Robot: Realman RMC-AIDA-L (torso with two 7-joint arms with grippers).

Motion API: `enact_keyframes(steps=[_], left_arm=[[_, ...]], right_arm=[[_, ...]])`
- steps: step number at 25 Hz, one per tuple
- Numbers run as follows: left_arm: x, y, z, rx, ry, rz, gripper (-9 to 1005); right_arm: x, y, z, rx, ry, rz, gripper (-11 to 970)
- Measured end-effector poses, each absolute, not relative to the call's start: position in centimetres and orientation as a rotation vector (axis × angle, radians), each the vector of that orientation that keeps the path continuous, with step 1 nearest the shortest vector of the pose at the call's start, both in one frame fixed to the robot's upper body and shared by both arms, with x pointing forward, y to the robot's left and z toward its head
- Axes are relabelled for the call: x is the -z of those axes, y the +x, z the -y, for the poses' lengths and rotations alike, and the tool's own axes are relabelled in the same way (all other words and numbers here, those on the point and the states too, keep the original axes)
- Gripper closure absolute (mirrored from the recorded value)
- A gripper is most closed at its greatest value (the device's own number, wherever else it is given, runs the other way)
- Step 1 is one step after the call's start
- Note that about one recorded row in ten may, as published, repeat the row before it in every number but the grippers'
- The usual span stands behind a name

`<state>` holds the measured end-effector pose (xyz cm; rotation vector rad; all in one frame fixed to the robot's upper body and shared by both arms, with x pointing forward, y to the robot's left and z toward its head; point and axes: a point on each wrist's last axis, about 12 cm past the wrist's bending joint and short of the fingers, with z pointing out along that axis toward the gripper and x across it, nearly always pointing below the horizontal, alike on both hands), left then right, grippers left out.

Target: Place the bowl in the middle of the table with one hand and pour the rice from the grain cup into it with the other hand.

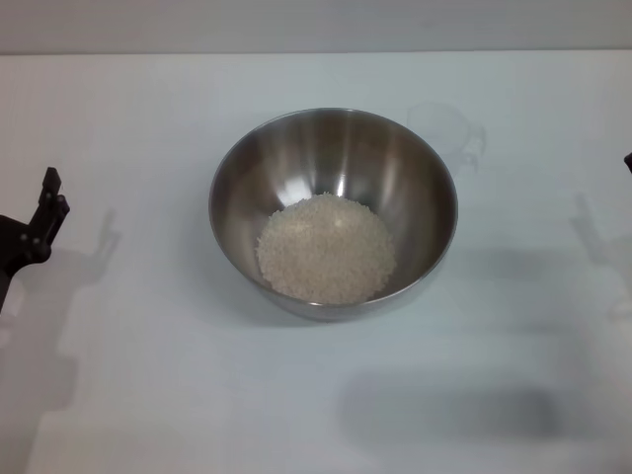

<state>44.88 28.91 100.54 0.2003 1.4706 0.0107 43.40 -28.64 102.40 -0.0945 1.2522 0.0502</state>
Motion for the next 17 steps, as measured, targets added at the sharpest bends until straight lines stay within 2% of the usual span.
enact_keyframes(steps=[17], left_arm=[[-100.49,45.36,-29.1,-0.026,0.243,-1.472,183]], right_arm=[[-102.72,44.41,29.5,-0.009,-0.102,-1.245,120]])
